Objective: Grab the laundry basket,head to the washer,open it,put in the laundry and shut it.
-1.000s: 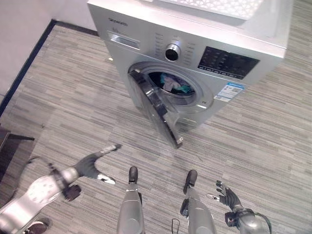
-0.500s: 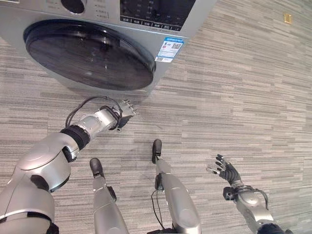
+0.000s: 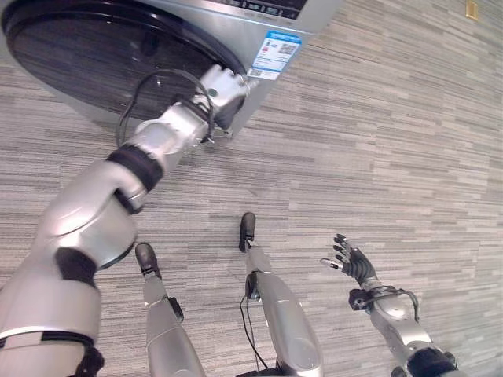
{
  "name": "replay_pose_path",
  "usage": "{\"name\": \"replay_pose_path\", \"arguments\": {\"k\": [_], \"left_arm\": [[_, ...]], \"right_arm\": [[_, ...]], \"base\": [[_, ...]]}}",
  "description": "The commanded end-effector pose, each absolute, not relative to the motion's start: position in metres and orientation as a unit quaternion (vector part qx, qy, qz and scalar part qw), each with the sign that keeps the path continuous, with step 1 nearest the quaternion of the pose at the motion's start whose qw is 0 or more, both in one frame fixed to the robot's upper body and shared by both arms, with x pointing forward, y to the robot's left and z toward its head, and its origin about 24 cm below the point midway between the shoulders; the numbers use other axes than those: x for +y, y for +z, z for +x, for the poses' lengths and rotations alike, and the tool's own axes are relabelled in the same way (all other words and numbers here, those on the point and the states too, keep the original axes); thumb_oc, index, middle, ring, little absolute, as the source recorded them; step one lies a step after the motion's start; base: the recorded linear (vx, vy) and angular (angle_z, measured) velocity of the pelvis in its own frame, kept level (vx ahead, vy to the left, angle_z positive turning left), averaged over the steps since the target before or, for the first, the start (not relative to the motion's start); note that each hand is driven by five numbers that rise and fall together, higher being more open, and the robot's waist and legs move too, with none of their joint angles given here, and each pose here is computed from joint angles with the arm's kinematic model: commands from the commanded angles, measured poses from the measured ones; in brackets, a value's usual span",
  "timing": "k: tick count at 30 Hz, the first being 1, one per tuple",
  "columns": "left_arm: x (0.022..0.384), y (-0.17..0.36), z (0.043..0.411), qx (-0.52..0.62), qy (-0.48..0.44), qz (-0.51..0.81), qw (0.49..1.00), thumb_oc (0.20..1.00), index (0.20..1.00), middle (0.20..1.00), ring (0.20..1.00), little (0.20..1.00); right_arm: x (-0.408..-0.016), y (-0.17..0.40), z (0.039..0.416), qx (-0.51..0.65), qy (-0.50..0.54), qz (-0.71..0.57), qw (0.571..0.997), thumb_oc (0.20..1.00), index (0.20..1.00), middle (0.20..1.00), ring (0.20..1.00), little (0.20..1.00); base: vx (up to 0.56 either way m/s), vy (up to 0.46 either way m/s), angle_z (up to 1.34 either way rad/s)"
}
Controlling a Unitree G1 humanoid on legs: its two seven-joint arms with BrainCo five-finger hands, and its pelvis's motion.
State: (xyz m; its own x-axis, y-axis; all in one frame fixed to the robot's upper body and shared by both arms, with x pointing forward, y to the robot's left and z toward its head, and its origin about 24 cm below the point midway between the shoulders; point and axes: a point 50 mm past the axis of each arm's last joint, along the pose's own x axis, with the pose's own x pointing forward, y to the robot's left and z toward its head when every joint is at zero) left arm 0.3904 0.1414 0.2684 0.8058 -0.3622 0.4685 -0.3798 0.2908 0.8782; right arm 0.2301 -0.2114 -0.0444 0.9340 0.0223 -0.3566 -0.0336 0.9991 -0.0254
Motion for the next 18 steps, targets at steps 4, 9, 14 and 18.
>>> {"name": "replay_pose_path", "arguments": {"k": [4, 9, 14, 18], "left_arm": [[0.205, 0.133, 0.34, -0.157, -0.012, 0.223, 0.962, 1.0, 1.0, 1.0, 1.0, 1.0], [0.236, 0.013, 0.26, 0.017, 0.052, 0.052, 0.997, 1.0, 1.0, 1.0, 1.0, 1.0], [0.261, -0.05, 0.196, 0.172, 0.065, -0.013, 0.983, 1.0, 1.0, 1.0, 1.0, 1.0], [0.282, -0.098, 0.139, 0.291, 0.174, -0.03, 0.94, 1.0, 1.0, 1.0, 1.0, 1.0]], "right_arm": [[-0.238, -0.069, 0.192, 0.237, -0.06, -0.013, 0.969, 1.0, 1.0, 1.0, 1.0, 1.0], [-0.244, -0.087, 0.172, 0.272, -0.101, -0.006, 0.957, 1.0, 1.0, 1.0, 1.0, 1.0], [-0.255, -0.098, 0.155, 0.304, -0.124, -0.001, 0.945, 1.0, 1.0, 1.0, 1.0, 1.0], [-0.26, -0.118, 0.127, 0.362, -0.163, 0.006, 0.918, 1.0, 1.0, 1.0, 1.0, 1.0]], "base": [[0.08, 0.017, -0.03], [0.09, -0.031, 0.13], [0.05, -0.002, 0.12], [0.06, -0.014, 0.13]]}}
